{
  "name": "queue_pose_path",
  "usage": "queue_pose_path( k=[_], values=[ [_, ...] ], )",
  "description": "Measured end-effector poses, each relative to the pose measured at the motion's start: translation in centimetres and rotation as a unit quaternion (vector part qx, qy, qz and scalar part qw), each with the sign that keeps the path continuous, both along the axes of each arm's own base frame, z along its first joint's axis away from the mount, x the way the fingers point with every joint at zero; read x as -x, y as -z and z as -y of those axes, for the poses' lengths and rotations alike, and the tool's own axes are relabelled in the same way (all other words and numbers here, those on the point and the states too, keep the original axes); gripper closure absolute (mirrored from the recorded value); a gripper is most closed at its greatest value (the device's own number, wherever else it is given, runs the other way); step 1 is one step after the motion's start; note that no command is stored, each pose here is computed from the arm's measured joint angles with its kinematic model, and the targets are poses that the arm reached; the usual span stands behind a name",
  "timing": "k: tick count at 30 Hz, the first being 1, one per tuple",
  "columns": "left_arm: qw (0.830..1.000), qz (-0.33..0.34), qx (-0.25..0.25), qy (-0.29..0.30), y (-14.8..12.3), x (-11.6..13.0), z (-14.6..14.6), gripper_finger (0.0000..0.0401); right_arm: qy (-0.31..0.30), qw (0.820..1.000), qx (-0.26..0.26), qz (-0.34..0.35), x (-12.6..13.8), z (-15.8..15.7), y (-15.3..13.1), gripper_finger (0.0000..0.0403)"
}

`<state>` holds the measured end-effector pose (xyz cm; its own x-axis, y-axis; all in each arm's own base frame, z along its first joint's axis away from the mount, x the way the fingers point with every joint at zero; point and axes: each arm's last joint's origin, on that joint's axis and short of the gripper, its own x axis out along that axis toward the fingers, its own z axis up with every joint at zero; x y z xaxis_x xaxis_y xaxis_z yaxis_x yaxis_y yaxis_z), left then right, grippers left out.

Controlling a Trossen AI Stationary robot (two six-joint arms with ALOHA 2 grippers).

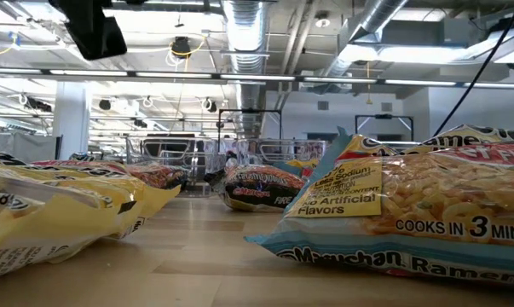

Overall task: Sort Maruchan noodles
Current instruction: Put the blue noodle pack into the left transparent bin

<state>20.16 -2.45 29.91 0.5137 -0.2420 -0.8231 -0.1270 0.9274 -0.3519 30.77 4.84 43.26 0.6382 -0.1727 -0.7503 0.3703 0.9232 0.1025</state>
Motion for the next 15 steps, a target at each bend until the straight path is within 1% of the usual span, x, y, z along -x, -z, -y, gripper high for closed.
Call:
queue_pose_path(
  k=[9, 15],
  values=[
    [0.996, -0.072, -0.027, 0.053, 3.3, -3.0, 0.6, 0.0271, -0.005, 1.0, 0.008, -0.018, 0.2, 0.1, 0.2, 0.0294],
    [0.99, -0.122, -0.045, 0.05, 5.6, -4.5, 0.6, 0.0271, -0.005, 1.0, 0.009, -0.025, 0.3, 0.1, 0.3, 0.0294]
  ],
)
